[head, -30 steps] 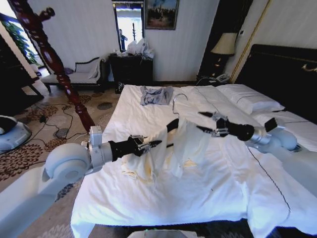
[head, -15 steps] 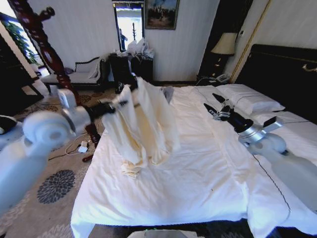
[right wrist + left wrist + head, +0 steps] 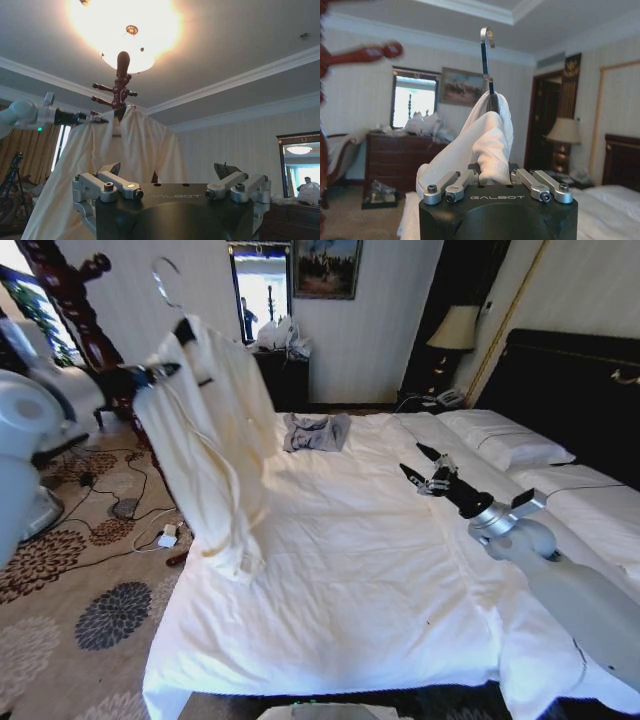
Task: Pick up the clothes from the bed and hang them on the clothes hanger.
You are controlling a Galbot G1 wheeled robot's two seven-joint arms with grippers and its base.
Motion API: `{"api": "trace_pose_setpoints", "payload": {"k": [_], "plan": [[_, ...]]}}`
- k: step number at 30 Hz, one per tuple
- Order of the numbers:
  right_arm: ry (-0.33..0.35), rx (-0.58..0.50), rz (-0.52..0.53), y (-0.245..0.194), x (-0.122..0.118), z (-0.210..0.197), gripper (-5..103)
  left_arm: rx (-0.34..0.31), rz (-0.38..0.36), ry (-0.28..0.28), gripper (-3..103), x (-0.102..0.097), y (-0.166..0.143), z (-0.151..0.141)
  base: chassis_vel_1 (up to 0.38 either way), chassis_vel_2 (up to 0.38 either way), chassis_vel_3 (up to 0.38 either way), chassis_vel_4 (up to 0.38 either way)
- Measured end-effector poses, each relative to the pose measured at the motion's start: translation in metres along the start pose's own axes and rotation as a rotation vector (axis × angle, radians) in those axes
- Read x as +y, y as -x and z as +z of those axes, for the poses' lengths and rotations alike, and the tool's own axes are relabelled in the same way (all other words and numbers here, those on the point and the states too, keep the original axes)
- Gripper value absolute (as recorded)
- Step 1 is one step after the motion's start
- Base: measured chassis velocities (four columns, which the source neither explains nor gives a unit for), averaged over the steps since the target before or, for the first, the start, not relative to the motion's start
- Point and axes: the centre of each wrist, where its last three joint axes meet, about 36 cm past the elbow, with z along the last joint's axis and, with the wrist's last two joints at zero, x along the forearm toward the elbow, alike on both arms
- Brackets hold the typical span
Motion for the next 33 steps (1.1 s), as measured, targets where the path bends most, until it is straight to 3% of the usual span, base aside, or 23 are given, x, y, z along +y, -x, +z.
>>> {"api": "trace_pose_setpoints", "payload": {"k": [6, 16, 26, 33], "plan": [[-0.009, 0.002, -0.01, 0.0, 0.003, 0.006, 100, -0.035, -0.036, -0.044, 21, 0.022, 0.018, -0.026, 0.0, 0.0, 0.0, 0.0], [-0.019, 0.009, -0.019, -0.003, 0.005, 0.009, 100, -0.044, -0.101, -0.091, 21, 0.05, 0.025, -0.03, 0.0, 0.0, 0.0, 0.0], [-0.019, 0.011, -0.024, -0.003, 0.007, 0.012, 100, -0.019, -0.175, -0.109, 21, 0.076, 0.017, -0.018, 0.0, 0.0, 0.0, 0.0], [-0.019, 0.012, -0.027, -0.003, 0.007, 0.012, 100, 0.004, -0.195, -0.112, 21, 0.082, 0.017, -0.005, 0.0, 0.0, 0.0, 0.0]]}}
